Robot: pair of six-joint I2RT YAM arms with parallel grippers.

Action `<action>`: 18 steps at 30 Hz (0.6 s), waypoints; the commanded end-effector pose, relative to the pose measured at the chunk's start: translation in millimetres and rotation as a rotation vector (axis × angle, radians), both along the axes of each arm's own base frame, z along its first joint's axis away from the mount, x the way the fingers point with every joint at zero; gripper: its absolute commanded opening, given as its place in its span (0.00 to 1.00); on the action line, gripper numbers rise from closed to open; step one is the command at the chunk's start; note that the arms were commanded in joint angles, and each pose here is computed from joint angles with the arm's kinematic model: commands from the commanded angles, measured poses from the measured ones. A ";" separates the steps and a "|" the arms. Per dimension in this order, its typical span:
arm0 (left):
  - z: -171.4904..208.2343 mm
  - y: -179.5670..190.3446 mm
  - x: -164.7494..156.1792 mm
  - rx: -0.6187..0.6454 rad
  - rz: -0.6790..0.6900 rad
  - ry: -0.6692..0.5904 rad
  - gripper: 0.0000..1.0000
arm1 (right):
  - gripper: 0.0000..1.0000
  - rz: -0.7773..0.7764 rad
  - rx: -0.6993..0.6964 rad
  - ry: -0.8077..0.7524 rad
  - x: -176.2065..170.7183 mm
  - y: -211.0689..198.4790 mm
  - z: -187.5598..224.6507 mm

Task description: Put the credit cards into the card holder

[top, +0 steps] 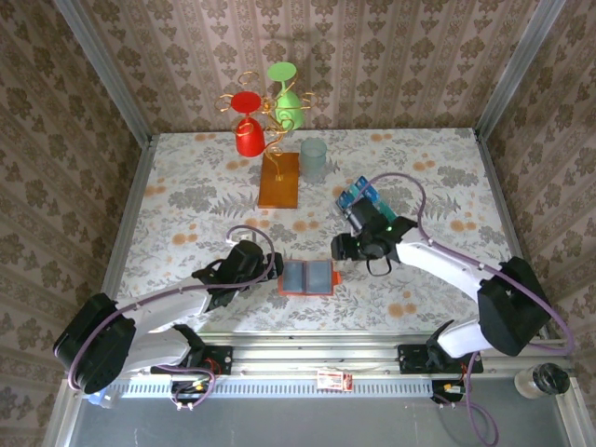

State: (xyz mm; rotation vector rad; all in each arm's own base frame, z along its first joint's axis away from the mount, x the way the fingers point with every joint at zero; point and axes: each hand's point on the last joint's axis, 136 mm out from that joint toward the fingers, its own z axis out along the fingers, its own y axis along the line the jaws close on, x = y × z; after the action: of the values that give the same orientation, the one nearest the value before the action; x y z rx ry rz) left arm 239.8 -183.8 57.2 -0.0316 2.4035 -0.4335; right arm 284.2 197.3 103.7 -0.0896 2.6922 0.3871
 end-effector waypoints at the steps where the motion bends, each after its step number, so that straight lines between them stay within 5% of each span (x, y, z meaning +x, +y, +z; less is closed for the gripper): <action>1: 11.8 -9.3 5.2 -0.011 -0.031 -0.025 1.00 | 0.58 0.032 -0.109 -0.032 11.7 -25.3 19.9; 18: 14.5 -7.6 5.4 -0.009 -0.033 -0.020 1.00 | 0.43 0.082 -0.534 0.017 59.7 -73.5 -4.3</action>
State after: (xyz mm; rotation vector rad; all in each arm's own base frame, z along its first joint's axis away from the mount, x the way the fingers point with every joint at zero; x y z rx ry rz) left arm 241.2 -187.9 61.8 -0.0166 2.4001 -0.4510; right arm 338.6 139.9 92.6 -0.3108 2.7612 -0.1630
